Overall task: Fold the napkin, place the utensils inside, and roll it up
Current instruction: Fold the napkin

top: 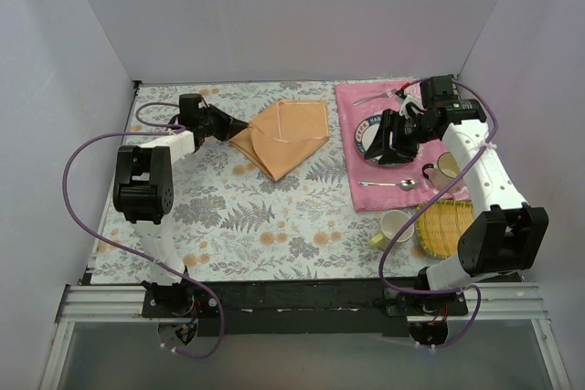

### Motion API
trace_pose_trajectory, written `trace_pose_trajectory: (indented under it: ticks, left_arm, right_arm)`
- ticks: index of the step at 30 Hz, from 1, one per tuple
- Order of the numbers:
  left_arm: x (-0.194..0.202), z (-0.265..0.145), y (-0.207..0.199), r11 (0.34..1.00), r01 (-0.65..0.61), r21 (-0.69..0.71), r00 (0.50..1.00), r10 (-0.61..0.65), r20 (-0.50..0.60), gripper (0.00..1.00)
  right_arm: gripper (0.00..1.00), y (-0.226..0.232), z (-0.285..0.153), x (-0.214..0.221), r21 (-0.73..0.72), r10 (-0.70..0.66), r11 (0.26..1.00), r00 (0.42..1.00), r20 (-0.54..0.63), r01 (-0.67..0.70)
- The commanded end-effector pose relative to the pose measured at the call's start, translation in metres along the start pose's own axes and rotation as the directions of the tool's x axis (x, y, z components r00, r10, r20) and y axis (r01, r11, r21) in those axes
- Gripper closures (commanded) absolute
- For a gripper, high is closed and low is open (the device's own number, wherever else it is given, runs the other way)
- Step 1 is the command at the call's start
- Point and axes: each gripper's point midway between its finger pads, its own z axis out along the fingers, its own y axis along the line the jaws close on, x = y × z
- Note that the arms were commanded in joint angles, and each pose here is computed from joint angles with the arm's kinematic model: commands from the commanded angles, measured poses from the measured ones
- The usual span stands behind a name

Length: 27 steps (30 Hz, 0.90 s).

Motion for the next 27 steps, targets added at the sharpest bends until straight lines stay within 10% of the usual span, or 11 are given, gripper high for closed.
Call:
trace_pose_trajectory:
  ticks: [1,17,24,27]
  left_arm:
    - [0.000,-0.001,0.005,0.999,0.001,-0.036,1.000,-0.001,-0.004,1.00]
    - [-0.024,-0.006,0.035,0.981,-0.017,-0.193,0.999,0.026,0.045,0.85]
    - [-0.069,-0.034,0.010,0.935,-0.081,-0.344,0.968,0.157,0.197,0.21]
    - [-0.075,-0.045,0.001,0.923,-0.095,-0.373,0.951,0.195,0.241,0.21]
  right_arm:
    - [0.41,0.010,-0.005,-0.009,-0.027,-0.045,0.999,0.999,0.026,0.045]
    - [0.41,0.016,0.017,-0.006,-0.022,-0.067,0.997,0.998,0.005,0.068]
    - [0.40,0.052,0.072,-0.027,-0.064,-0.210,0.975,0.977,0.034,0.212]
    - [0.40,0.064,0.095,-0.039,-0.092,-0.242,0.966,0.970,0.026,0.243]
